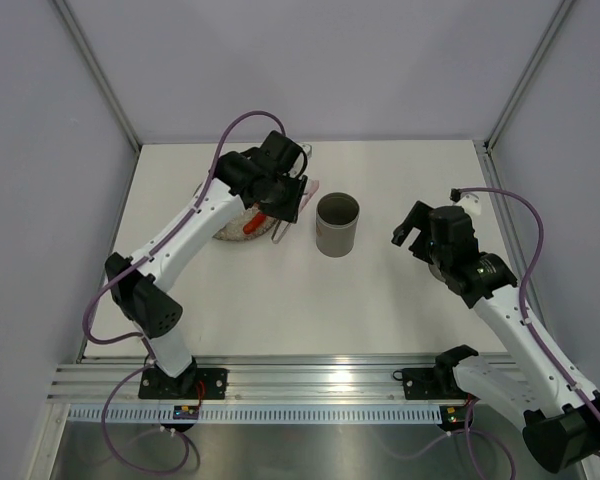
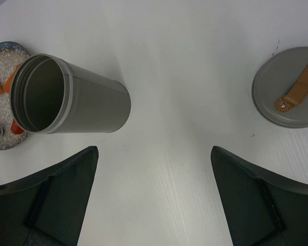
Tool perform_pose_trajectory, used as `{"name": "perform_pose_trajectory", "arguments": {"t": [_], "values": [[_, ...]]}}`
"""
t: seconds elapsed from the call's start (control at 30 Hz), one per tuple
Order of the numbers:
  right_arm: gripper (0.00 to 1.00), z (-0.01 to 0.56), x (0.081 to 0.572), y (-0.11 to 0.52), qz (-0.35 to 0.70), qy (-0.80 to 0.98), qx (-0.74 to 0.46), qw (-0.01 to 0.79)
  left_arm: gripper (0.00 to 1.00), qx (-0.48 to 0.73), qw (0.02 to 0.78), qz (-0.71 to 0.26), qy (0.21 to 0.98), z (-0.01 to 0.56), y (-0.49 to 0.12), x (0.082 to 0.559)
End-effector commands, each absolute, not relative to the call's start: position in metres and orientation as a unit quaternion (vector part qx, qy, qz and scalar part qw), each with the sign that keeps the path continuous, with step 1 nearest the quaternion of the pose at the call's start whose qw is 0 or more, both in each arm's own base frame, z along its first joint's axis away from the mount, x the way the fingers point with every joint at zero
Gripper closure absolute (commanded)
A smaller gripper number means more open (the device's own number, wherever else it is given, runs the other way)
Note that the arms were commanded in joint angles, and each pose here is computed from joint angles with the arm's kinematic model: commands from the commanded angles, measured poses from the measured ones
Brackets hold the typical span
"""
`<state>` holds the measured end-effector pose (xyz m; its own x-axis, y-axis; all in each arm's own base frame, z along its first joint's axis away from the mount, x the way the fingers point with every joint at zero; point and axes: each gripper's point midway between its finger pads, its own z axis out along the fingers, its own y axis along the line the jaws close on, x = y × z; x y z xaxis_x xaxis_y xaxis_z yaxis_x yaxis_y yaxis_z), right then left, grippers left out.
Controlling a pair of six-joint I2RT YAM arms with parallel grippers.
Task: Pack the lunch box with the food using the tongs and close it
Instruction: Place the fake food in the packing box.
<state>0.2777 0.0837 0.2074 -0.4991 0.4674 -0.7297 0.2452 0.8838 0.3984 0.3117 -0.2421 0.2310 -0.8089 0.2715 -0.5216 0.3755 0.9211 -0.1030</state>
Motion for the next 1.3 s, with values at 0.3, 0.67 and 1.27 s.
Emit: {"name": "perform_pose_trajectory", "arguments": {"t": [0.3,0.67,1.27], "values": [[0.0,0.225,0.279,0.078,0.114,0.846,0.211,0.476,1.0,0.219,0.248,-0.165,0.929,0.231,-0.322,0.308],[0.01,0.224,0.278,0.078,0.115,0.846,0.211,0.476,0.76,0.222,0.226,-0.163,0.934,0.21,-0.332,0.309],[0.01,0.222,0.278,0.079,0.118,0.846,0.212,0.474,0.57,0.227,0.226,-0.168,0.932,0.213,-0.335,0.305]]}}
